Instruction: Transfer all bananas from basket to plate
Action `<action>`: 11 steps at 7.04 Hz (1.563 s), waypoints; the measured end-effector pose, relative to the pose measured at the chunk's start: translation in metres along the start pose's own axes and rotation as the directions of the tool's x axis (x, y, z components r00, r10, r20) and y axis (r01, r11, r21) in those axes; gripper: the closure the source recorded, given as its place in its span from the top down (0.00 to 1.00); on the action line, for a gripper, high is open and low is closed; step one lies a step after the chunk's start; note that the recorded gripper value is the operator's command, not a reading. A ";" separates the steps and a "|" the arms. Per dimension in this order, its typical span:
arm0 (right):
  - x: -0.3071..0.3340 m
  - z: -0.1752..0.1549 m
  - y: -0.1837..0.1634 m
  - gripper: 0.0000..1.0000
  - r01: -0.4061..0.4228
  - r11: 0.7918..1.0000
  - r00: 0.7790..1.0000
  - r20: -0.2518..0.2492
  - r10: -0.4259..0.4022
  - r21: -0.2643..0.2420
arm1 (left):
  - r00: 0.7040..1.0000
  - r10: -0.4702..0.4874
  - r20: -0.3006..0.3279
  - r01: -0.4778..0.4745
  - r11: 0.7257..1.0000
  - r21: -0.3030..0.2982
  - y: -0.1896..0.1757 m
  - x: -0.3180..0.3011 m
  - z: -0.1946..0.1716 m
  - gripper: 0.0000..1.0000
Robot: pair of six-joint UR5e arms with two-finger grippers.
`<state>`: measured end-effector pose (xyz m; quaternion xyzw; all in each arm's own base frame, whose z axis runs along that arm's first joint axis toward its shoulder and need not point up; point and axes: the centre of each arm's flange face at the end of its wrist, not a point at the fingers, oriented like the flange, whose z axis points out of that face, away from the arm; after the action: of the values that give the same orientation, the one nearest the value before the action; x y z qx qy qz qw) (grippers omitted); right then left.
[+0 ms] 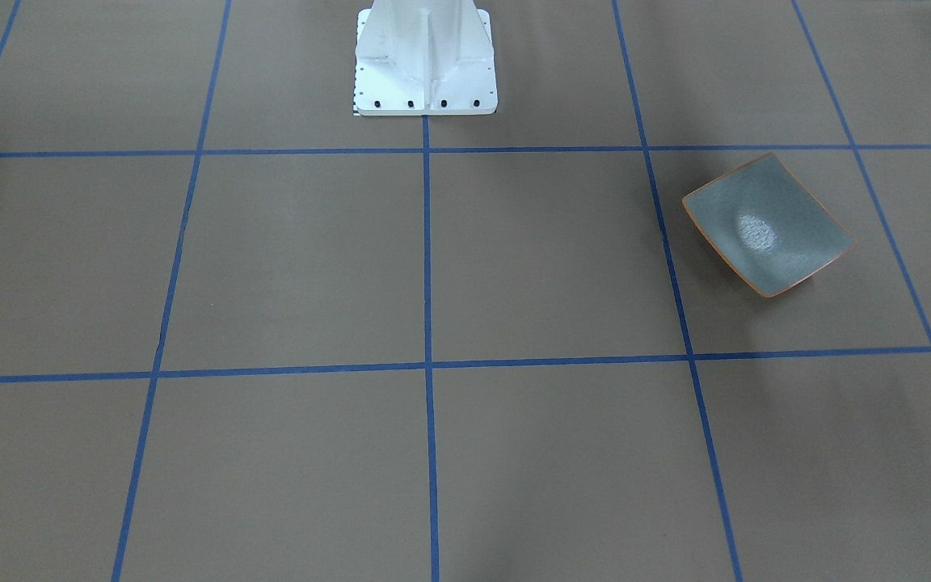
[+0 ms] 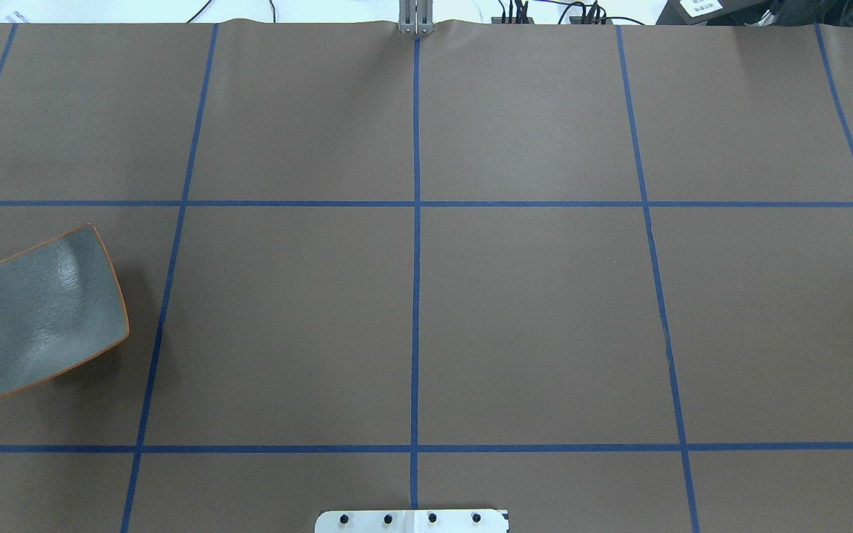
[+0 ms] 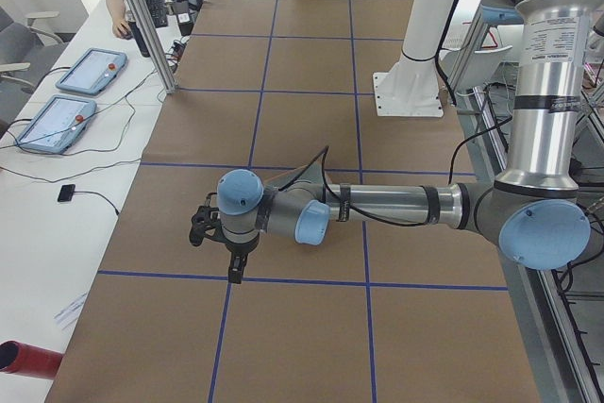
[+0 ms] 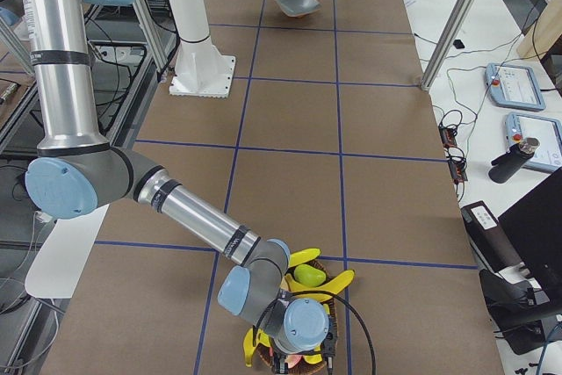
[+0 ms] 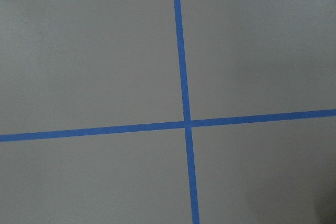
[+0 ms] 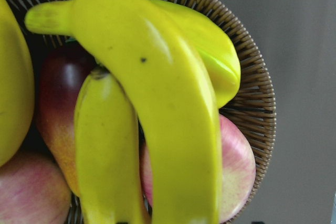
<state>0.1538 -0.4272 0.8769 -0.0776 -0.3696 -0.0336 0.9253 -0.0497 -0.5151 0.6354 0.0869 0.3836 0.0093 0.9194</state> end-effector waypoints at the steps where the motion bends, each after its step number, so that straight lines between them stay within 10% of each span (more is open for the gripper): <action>1: 0.000 0.000 0.000 0.00 0.003 1.000 1.000 0.000 -0.003 0.000 | 1.000 0.003 0.000 -0.003 1.000 0.003 0.000 0.000 0.000 1.00; 8: -0.018 -0.043 -0.019 0.00 0.036 0.997 0.999 -0.035 -0.034 0.070 | 1.000 0.002 0.000 -0.002 1.000 0.005 0.000 0.000 0.000 1.00; 11: -0.047 -0.123 -0.063 0.00 0.039 0.982 0.994 -0.105 -0.020 0.187 | 1.000 -0.010 -0.002 0.010 1.000 0.011 -0.009 0.005 -0.003 1.00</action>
<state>0.1955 -0.5100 0.7636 0.0179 -0.3242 -0.0159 0.9457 -0.0482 -0.5236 0.6283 0.0898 0.3848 0.0026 0.9186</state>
